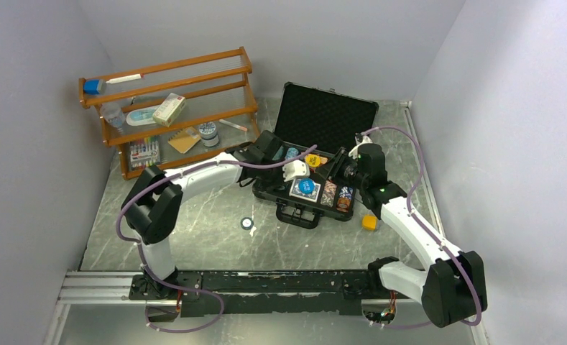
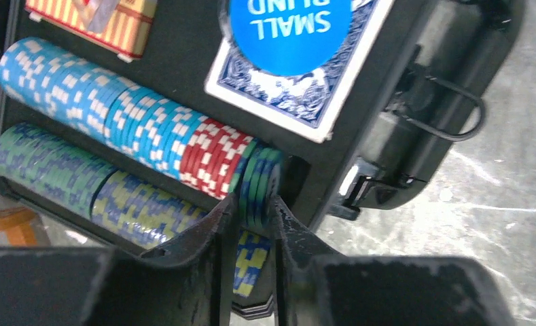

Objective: Pack up texas hold em set

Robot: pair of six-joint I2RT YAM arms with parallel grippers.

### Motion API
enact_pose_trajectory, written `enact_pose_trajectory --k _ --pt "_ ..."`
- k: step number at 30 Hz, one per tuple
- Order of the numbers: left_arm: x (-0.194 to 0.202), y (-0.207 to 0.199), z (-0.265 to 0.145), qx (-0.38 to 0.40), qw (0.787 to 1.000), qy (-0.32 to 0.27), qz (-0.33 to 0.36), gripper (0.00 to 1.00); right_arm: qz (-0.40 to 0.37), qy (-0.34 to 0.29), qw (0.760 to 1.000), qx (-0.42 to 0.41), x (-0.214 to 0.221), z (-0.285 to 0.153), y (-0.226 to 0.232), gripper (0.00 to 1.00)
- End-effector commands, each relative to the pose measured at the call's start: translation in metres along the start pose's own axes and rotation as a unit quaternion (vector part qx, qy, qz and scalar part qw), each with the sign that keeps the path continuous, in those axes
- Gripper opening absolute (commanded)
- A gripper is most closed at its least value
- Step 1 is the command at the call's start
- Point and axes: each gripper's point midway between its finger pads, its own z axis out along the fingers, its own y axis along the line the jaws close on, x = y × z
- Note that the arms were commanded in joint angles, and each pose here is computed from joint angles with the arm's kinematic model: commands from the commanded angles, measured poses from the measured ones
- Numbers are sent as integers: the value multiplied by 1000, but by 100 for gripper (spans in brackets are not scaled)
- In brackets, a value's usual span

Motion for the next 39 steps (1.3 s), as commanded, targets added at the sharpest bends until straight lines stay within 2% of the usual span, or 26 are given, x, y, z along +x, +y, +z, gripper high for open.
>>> enact_pose_trajectory --k 1,9,13,18,20,23,26,29,32,34,36,39 --pt "2 20 1 -36 999 21 8 29 2 1 1000 0 0 -1 -3 31" --pt "2 21 -3 -43 999 25 4 35 1 4 1000 3 1 -1 -5 31" --pt "-12 23 -14 -44 999 9 -5 40 -5 8 1000 -3 1 -2 -2 31" --pt "-46 39 -55 -92 992 -67 -49 47 -26 15 999 -14 -3 -6 6 34" --pt "-62 55 -88 -144 979 -119 -84 48 -30 21 999 -22 -2 -7 11 35" --pt "-75 78 -139 -228 942 -194 -154 48 -39 35 998 -21 3 -4 18 40" --pt "-76 94 -194 -311 891 -254 -210 50 -61 51 997 -14 16 2 30 45" --pt "-73 97 -247 -381 840 -299 -246 54 -114 74 991 -2 38 12 52 50" --pt "-60 96 -299 -448 773 -338 -296 63 -178 113 977 -18 66 22 79 57" --pt "-50 91 -326 -478 738 -358 -315 66 -223 132 966 -8 82 29 92 62" --pt "-43 84 -344 -493 718 -370 -323 69 -264 160 951 10 103 35 103 66" --pt "-34 74 -363 -505 700 -381 -332 76 -314 199 927 38 135 47 108 71"
